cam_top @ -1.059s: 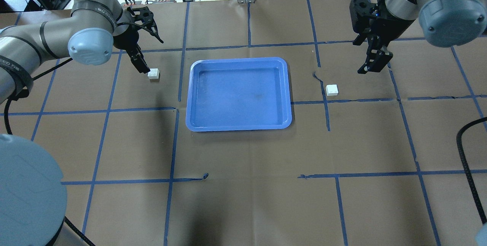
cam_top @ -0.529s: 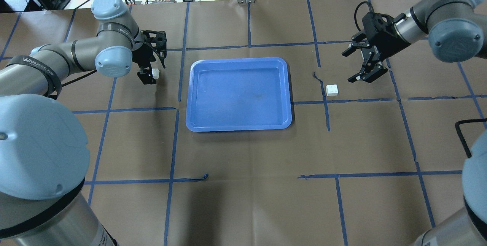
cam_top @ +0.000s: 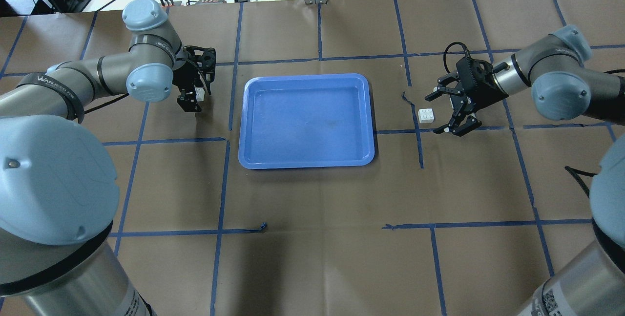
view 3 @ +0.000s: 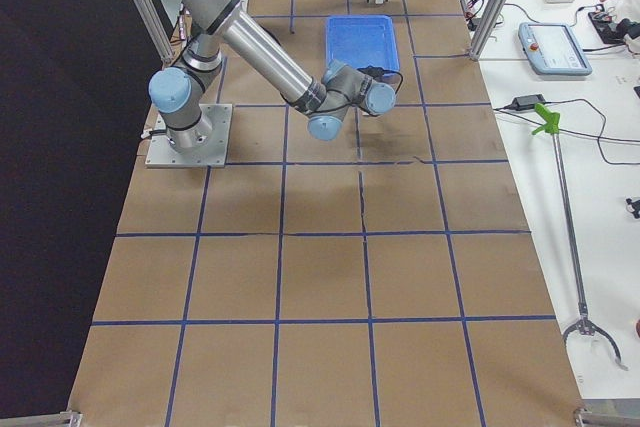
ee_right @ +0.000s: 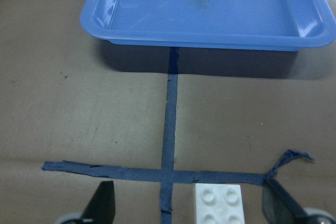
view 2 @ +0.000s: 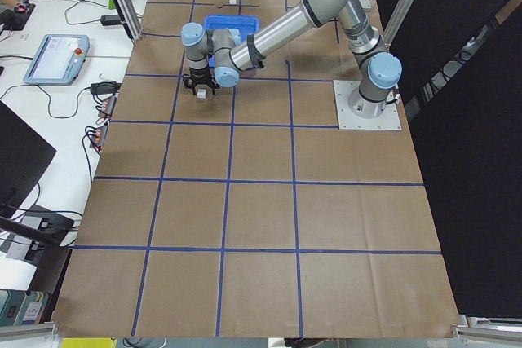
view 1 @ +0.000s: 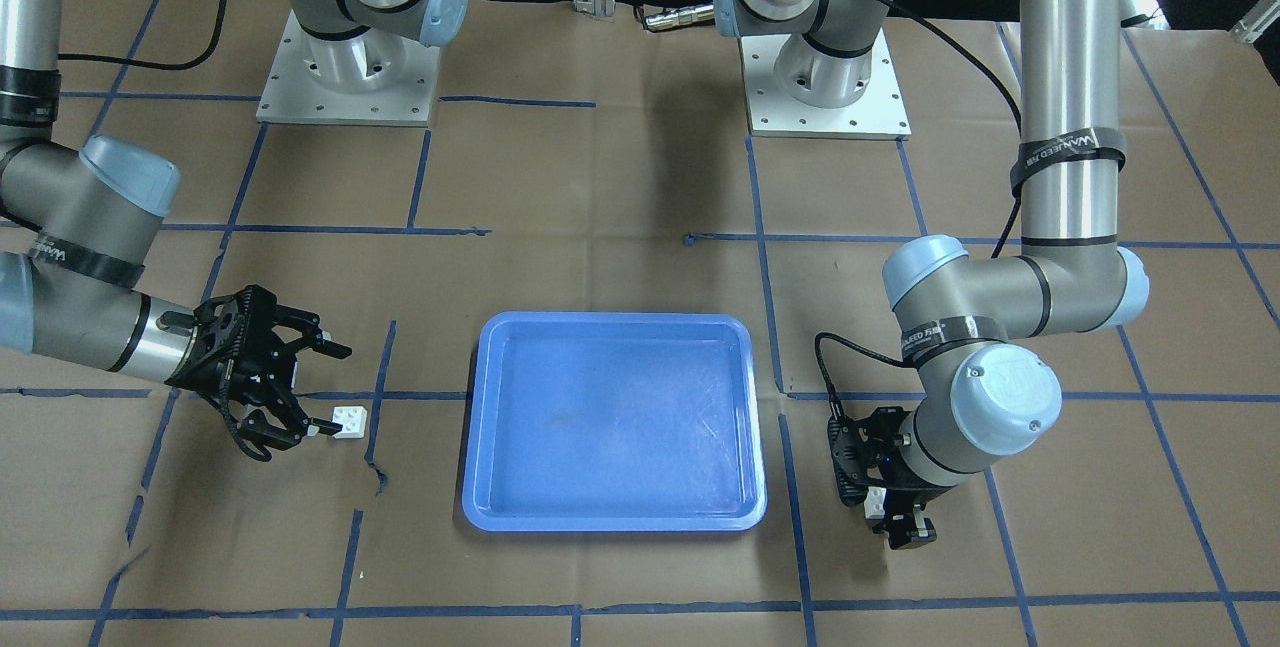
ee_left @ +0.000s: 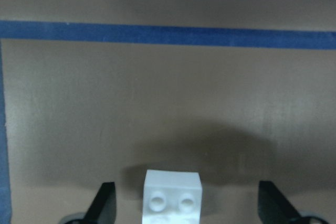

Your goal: Assemble white blocks and place on blue tray

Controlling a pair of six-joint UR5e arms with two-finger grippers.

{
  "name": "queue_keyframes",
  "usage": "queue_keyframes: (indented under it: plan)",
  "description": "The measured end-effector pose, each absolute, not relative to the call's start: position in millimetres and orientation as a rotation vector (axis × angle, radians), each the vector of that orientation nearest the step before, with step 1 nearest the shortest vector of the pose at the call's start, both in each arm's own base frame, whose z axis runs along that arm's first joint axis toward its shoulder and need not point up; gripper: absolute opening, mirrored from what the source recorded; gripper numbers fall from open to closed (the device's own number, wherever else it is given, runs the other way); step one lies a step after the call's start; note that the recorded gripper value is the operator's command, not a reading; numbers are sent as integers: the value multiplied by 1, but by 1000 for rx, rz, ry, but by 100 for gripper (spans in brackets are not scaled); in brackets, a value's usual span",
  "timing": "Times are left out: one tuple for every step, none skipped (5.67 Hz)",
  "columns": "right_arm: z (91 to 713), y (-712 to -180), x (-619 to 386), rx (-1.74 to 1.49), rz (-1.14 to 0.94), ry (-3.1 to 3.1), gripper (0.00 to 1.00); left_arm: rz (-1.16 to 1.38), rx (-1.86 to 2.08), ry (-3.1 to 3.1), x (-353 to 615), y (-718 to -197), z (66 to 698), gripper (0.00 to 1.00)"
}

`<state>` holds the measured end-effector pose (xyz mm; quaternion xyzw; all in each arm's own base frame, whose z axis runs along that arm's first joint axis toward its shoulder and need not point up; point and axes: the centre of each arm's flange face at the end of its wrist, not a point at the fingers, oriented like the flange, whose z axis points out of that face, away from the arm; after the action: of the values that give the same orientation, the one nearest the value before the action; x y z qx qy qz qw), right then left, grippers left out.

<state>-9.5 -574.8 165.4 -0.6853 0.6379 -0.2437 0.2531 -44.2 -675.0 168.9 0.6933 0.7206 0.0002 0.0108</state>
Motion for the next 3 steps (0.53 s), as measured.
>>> queue_keyframes:
  plan:
    - [157,-575,-18,-1854,-662,1747,100,-1,2157,2250,-44,-675,170,0]
    - [153,-577,-29,-1845,-674,1767,100,-8,2141,2256,-43,-675,174,0]
    - [151,-579,-35,-1843,-686,1777,100,-23,2122,2260,-43,-675,186,0]
